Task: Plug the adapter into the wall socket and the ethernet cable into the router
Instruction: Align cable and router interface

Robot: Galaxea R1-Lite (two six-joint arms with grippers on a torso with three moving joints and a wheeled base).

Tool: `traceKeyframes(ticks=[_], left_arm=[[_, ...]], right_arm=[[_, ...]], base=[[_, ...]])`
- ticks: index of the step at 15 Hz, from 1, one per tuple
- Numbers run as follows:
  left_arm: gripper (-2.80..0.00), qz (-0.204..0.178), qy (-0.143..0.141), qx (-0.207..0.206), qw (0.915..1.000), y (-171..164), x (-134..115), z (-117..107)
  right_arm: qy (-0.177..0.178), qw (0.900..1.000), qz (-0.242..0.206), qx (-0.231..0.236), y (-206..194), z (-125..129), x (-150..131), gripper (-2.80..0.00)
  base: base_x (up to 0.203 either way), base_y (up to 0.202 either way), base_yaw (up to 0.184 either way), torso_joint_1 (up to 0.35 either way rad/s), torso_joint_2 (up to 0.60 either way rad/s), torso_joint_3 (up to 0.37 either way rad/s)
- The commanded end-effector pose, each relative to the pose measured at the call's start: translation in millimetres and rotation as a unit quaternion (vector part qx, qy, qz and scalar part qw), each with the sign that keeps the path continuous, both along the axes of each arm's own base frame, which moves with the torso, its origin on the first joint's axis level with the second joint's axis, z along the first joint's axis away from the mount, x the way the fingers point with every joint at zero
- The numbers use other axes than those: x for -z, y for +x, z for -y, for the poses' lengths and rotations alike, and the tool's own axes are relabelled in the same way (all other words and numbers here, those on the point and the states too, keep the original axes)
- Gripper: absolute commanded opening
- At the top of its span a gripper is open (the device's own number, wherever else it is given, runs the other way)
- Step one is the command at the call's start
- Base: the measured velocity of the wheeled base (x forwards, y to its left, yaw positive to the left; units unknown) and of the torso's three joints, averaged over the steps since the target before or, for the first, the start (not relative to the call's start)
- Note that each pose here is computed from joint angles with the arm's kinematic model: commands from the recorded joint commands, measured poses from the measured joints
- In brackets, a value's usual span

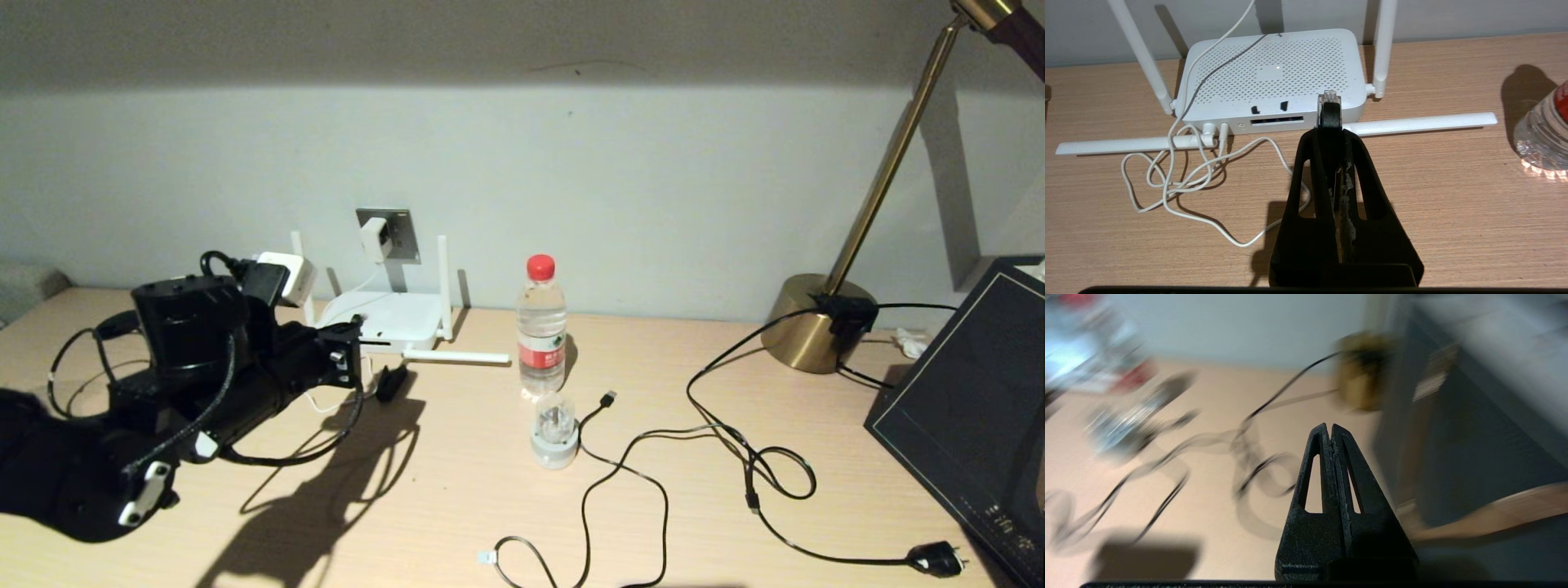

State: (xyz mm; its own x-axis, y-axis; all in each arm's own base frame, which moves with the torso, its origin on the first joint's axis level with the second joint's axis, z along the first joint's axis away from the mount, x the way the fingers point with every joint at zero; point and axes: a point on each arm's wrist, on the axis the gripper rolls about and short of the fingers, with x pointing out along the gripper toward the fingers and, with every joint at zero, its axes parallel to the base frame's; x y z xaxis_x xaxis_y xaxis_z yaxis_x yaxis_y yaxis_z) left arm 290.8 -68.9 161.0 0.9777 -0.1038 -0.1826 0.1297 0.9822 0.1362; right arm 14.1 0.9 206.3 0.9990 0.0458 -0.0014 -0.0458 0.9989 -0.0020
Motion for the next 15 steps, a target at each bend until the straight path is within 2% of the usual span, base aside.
traceKeyframes(ticks=[1,3,5,7,8,12,13,15], left_arm=[[-2.8,-0.004,0.001,-0.003,1.0,2.8,3.4,-1.3],[-2.8,-0.01,0.001,-0.006,0.9999,4.9,7.0,-2.6],[-2.8,-0.011,-0.003,-0.006,0.9999,5.6,6.9,-2.9],[-2.8,-0.017,-0.028,0.005,0.9995,5.7,7.4,-2.2],[-2.8,-0.023,-0.029,0.012,0.9993,4.8,9.9,-2.1],[-2.8,-0.028,-0.044,0.008,0.9986,9.4,12.9,-1.2],[-2.8,-0.028,-0.042,0.004,0.9987,10.1,13.7,-1.5],[-2.8,-0.026,-0.041,-0.008,0.9988,11.1,13.4,-3.2]], right_arm=[[-0.006,0.998,0.006,-0.069,-13.6,-2.9,24.5,-2.8],[-0.031,0.994,-0.032,-0.097,-11.3,-4.2,54.6,-2.8],[-0.05,0.993,-0.058,-0.092,-13.5,-3.8,84.2,-2.8],[-0.065,0.993,-0.056,-0.086,-19.5,-3.5,104.9,-2.8],[-0.07,0.992,-0.053,-0.086,-22.2,-3.4,113.0,-2.8],[-0.064,0.995,-0.006,-0.077,-33.3,-3.2,119.4,-2.8],[-0.067,0.996,0.016,-0.062,-37.7,-2.6,120.9,-2.8],[-0.08,0.997,0.011,0.01,-37.1,0.6,128.9,-2.8]], base=[[0.0,0.0,0.0,0.0,0.0,0.0],[0.0,0.0,0.0,0.0,0.0,0.0],[0.0,0.0,0.0,0.0,0.0,0.0],[0.0,0.0,0.0,0.0,0.0,0.0],[0.0,0.0,0.0,0.0,0.0,0.0],[0.0,0.0,0.0,0.0,0.0,0.0],[0.0,0.0,0.0,0.0,0.0,0.0],[0.0,0.0,0.0,0.0,0.0,0.0]])
